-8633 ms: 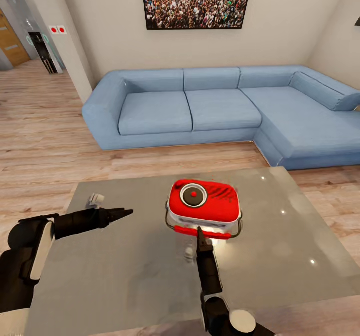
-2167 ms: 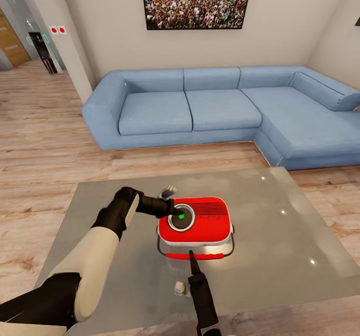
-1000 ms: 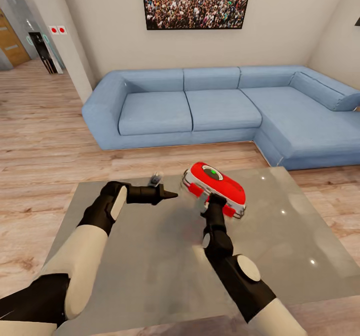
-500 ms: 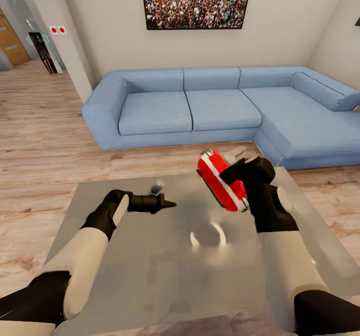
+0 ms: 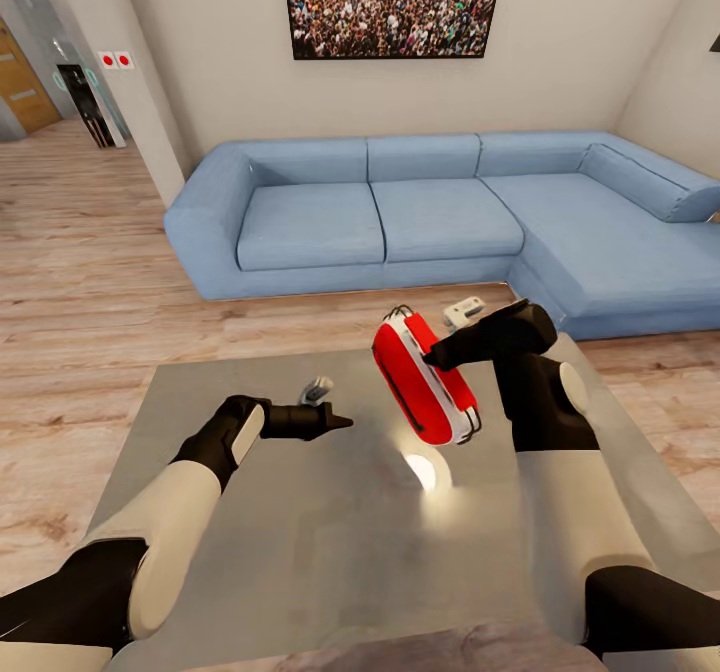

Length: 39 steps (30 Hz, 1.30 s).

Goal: Turn on the radio receiver that's on the table in the living room.

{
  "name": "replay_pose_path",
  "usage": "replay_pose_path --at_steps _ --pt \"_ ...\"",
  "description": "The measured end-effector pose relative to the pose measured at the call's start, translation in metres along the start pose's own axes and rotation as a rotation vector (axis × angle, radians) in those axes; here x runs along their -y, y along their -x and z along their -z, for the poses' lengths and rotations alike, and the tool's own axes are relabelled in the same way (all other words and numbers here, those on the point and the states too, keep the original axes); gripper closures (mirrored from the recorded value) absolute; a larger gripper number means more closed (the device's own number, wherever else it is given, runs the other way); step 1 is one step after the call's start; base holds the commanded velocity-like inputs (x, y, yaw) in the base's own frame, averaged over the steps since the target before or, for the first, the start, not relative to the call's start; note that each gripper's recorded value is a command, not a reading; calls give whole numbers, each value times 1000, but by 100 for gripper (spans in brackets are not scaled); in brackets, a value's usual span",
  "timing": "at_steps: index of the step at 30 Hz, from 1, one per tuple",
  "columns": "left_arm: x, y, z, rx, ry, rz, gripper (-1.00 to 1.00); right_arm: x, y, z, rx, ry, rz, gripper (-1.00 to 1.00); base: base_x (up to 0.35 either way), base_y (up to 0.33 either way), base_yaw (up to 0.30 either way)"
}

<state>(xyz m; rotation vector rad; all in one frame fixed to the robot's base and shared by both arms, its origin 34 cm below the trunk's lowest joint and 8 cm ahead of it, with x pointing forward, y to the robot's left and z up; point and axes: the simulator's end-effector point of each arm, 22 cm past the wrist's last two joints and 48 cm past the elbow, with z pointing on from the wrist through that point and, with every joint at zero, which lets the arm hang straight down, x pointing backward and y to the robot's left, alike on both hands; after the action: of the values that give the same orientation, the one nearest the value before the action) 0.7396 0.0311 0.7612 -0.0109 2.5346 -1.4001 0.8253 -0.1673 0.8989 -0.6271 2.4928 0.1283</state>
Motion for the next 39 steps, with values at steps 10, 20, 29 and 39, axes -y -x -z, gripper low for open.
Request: replay_pose_path --at_steps 10,20,29,39 --pt "4 5 1 10 -4 -12 100 -14 -23 -21 -78 42 -5 100 0 0 0" --pt "5 2 -1 1 -9 -1 100 -21 -43 -35 -136 67 -9 100 0 0 0" --pt "5 3 0 5 -9 -5 100 -25 -50 -40 -157 80 -12 100 0 0 0" --pt "5 3 0 4 -6 -6 100 -47 -71 -52 -220 166 -27 100 0 0 0"
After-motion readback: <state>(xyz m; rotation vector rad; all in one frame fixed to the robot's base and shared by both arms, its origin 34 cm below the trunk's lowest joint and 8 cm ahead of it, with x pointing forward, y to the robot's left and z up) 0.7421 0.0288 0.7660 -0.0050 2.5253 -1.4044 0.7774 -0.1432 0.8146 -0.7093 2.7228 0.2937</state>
